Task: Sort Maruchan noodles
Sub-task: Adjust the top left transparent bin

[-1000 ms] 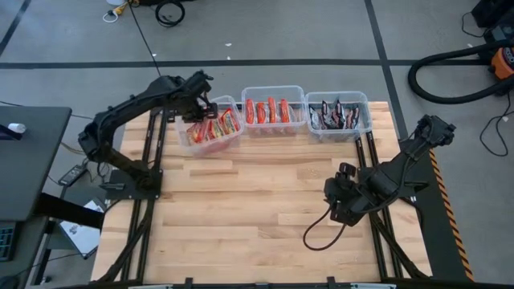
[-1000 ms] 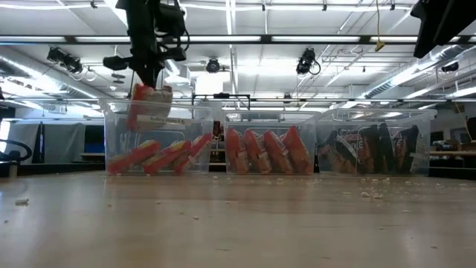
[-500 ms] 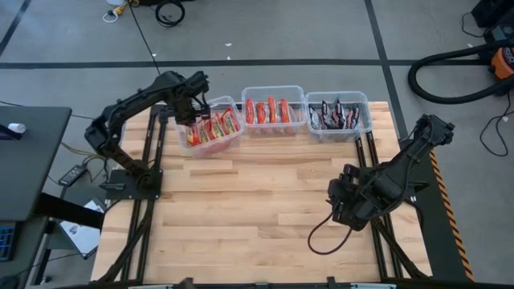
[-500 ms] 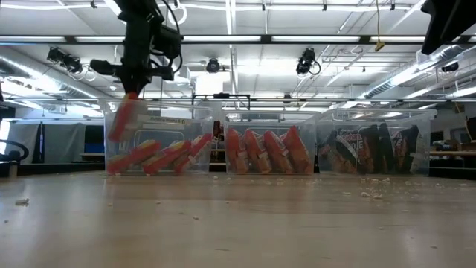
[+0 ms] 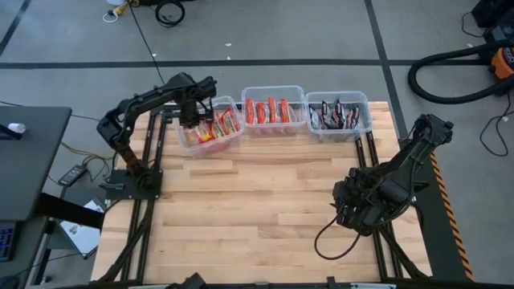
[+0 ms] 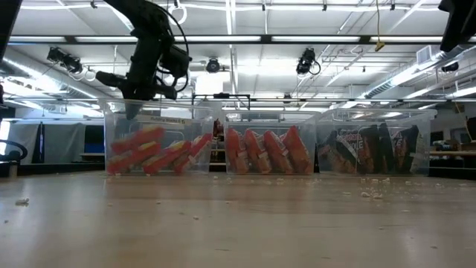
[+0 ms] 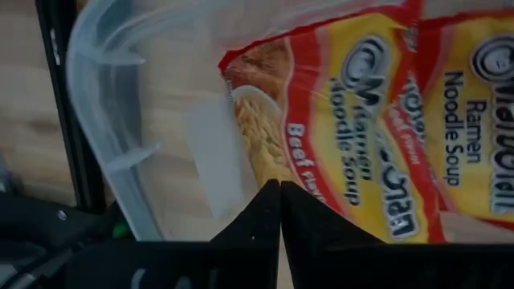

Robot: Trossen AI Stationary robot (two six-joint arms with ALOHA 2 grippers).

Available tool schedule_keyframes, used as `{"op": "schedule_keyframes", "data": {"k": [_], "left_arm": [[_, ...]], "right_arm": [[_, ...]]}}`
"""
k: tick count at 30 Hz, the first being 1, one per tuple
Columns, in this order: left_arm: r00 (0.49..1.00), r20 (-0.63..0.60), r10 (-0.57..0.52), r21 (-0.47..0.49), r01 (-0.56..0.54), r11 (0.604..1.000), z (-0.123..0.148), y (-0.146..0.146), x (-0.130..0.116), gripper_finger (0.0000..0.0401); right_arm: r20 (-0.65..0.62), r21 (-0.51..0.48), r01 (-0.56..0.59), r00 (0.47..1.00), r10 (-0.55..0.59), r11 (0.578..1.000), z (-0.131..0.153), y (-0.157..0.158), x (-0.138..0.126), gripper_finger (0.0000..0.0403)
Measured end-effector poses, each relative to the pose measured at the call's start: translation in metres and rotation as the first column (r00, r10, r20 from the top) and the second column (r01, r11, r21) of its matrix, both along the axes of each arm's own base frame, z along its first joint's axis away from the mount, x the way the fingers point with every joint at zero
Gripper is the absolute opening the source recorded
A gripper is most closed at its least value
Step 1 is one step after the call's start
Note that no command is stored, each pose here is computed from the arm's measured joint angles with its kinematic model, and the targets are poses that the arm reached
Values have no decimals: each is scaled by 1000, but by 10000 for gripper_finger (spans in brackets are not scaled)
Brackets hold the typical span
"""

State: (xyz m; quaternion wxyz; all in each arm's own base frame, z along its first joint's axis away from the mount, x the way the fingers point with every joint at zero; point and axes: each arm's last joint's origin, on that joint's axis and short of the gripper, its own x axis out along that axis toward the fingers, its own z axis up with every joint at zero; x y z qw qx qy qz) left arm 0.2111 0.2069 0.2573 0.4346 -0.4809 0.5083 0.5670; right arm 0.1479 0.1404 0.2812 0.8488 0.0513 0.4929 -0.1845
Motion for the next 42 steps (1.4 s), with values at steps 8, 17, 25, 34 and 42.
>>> {"op": "schedule_keyframes", "data": {"k": [8,17,25,34,42], "left_arm": [[988,72,-136,54,133,990,23,1,1,49],[945,211,-251,284,186,941,29,-23,55,107],[970,102,-222,156,205,966,-25,-24,83,171],[966,46,-254,-7,254,967,-40,-34,84,174],[953,-53,-299,-59,296,953,-37,-37,73,172]], "right_arm": [[-34,-5,-12,999,11,1000,-1,-1,-2,265],[-31,-59,23,999,-25,998,0,-10,3,265],[-51,-41,18,998,-20,999,-1,-11,4,265],[-63,-17,29,998,-30,999,-1,-10,4,265],[-43,-49,22,999,-24,999,0,-11,4,265]]}}
